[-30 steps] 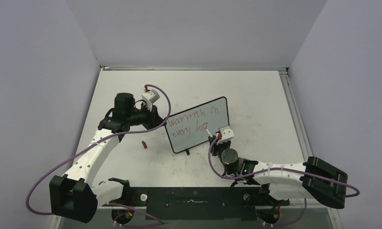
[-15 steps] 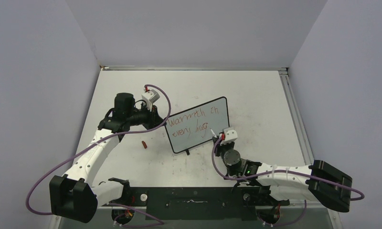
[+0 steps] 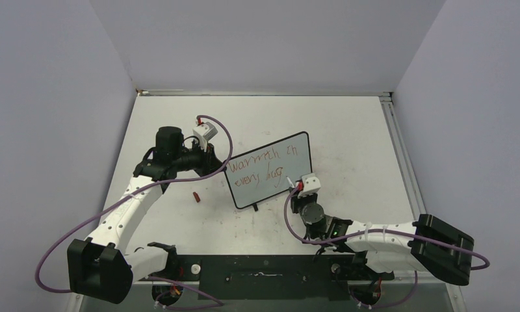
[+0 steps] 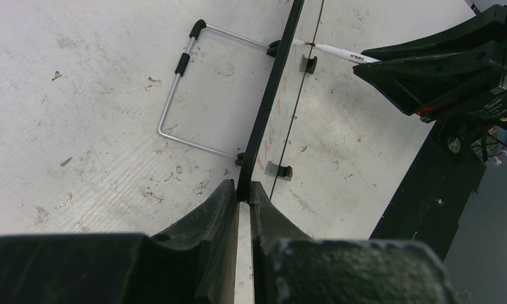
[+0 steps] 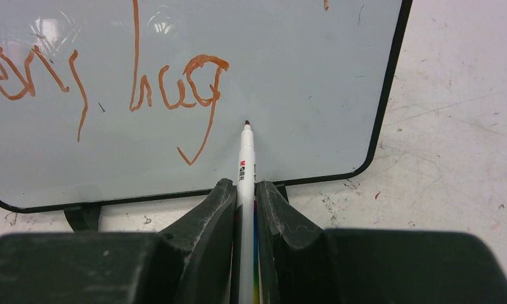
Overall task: Write a sentence on the whiteboard
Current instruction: Write a sentence on the whiteboard, then close the whiteboard marker at the center of the board.
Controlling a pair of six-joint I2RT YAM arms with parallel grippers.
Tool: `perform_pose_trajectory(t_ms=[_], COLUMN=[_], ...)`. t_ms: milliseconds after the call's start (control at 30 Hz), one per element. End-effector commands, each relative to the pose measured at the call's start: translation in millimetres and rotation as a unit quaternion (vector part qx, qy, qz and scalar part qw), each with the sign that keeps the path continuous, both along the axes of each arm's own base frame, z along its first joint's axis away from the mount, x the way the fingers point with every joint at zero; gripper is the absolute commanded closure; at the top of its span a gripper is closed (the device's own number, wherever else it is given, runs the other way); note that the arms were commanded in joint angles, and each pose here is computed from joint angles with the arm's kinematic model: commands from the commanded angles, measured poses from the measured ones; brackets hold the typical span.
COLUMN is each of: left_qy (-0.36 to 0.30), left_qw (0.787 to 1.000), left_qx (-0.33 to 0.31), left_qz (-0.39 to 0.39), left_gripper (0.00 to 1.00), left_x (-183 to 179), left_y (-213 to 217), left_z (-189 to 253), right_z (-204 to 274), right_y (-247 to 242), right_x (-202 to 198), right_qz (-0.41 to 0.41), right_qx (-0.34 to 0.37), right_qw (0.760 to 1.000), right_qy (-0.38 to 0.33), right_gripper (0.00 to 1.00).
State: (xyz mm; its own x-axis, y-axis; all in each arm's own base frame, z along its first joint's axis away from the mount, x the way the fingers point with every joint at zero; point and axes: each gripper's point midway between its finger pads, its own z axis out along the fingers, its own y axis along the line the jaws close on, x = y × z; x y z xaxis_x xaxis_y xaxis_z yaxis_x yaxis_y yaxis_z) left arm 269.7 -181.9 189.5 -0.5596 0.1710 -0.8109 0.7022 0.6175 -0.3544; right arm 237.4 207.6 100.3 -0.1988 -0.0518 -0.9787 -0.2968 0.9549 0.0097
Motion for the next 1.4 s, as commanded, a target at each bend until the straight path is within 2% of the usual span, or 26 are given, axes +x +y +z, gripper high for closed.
perform_pose_trajectory(t_ms=[0,400,633,733,867,967,1067,1200,1300,1367], left_qy=[0.017,0.017,0.02,0.024,0.021,0.016,0.01,0.008,0.014,0.03], left_qw=[1.0,1.0,1.0,0.999,0.999,0.999,0.998,0.995,0.984,0.965], left_qx=[0.018,0.016,0.014,0.01,0.004,-0.007,-0.02,-0.035,-0.04,-0.051], left_qz=[0.007,0.007,0.014,0.02,0.038,0.046,0.058,0.096,0.175,0.257], left_gripper=[1.0,1.0,1.0,0.87,0.59,0.46,0.39,0.36,0.36,0.36], left_x=[-2.7,-3.1,-3.3,-5.6,-9.3,-15.0,-20.8,-27.9,-27.9,-27.5], left_y=[6.0,5.7,6.2,6.6,9.9,10.6,11.8,18.3,34.8,52.3], left_z=[-12.4,-11.7,-10.0,-8.9,-5.3,-1.5,4.7,14.1,20.0,20.2], right_z=[17.3,22.7,50.2,62.9,80.6,95.4,109.6,124.6,130.8,132.8], right_y=[8.7,10.7,-4.5,-13.8,-22.2,-26.4,-27.3,-26.4,-26.0,-26.0], right_x=[7.6,8.6,-14.3,-20.6,-22.5,-21.6,-21.2,-21.2,-22.1,-22.9], right_qz=[-0.001,0.007,0.004,0.0,-0.004,-0.007,-0.004,0.004,0.011,0.016], right_qx=[0.029,0.03,0.04,0.051,0.062,0.064,0.067,0.071,0.075,0.076], right_qw=[0.999,0.999,0.999,0.998,0.998,0.997,0.996,0.995,0.994,0.993], right_qy=[-0.019,-0.022,-0.02,-0.019,-0.03,-0.043,-0.057,-0.074,-0.083,-0.089], right_gripper=[0.95,0.95,0.95,0.95,0.95,0.95,0.95,0.95,0.95,0.95])
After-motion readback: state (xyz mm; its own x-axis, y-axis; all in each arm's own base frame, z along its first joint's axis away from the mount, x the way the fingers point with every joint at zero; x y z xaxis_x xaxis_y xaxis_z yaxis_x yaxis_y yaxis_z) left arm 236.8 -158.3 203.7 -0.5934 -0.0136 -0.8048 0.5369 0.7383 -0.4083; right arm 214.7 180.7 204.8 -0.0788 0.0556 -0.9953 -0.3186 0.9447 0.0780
